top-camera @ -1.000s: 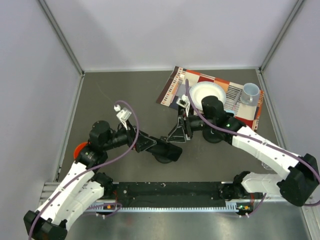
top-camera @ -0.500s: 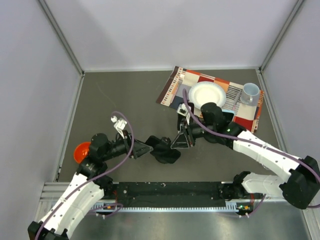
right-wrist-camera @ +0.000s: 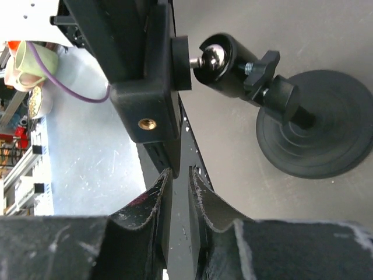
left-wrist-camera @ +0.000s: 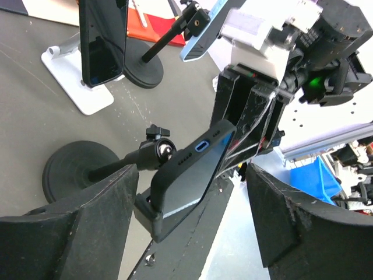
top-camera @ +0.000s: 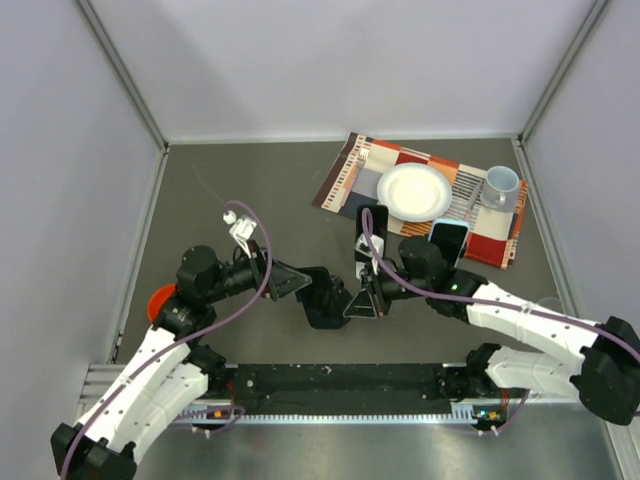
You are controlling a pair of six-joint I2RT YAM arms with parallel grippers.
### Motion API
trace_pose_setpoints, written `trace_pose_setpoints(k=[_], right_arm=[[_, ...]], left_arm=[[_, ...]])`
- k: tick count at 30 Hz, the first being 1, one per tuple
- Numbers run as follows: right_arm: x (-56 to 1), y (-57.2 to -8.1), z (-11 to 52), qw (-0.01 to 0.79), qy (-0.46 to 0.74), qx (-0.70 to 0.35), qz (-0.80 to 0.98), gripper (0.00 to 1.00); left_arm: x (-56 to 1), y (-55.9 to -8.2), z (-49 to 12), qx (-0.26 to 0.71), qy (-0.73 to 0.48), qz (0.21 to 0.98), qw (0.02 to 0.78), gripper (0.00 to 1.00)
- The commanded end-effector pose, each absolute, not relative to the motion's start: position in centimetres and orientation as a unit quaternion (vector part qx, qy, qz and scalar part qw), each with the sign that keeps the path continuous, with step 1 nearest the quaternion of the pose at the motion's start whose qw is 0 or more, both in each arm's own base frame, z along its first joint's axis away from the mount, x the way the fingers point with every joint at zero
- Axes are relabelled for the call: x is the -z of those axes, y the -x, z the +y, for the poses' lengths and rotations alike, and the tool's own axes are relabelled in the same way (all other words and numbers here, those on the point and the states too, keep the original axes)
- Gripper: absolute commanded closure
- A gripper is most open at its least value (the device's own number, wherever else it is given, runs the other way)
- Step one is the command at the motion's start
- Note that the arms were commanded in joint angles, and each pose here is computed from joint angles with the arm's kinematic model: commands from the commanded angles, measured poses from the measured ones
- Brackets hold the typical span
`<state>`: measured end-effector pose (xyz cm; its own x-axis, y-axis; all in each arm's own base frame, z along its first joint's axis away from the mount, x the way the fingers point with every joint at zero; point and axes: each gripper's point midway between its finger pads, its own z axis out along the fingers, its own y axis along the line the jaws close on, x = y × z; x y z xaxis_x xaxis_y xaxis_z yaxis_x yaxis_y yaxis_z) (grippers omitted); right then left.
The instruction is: Place the phone on the phone stand
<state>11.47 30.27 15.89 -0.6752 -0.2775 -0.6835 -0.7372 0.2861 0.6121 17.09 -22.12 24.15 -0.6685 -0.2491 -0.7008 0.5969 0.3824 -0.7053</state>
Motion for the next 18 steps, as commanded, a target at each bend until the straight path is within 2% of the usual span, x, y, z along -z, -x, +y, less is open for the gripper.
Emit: trace_pose_setpoints(k=[1, 2, 5, 6, 10, 18], right_arm=[[-20.0, -12.6, 31.3, 0.291, 0.338, -0.511, 0.735, 0.82], [-20.3, -12.6, 31.3, 0.29, 0.34, -0.512, 0.734, 0.81], [-20.4, -12.1, 31.2, 0.284, 0.35, -0.516, 0.729, 0.74], [-20.7, -11.9, 31.3, 0.282, 0.356, -0.521, 0.722, 0.71], [-20.4, -11.3, 32.1, 0.261, 0.363, -0.546, 0.709, 0.7], [-18.4, -11.5, 33.2, 0.273, 0.309, -0.561, 0.718, 0.9]], left_arm=[[-25.3, -16.4, -21.6, 0.537, -0.139, 0.719, 0.419, 0.16], [-24.8, -16.1, -21.4, 0.532, -0.141, 0.725, 0.415, 0.11], [-23.9, -15.4, -21.3, 0.529, -0.153, 0.731, 0.404, 0.09], [-23.1, -15.4, -21.3, 0.527, -0.153, 0.736, 0.397, 0.09], [-22.2, -16.2, -21.5, 0.525, -0.148, 0.735, 0.403, 0.14], [-23.4, -17.2, -22.6, 0.545, -0.16, 0.718, 0.402, 0.18]])
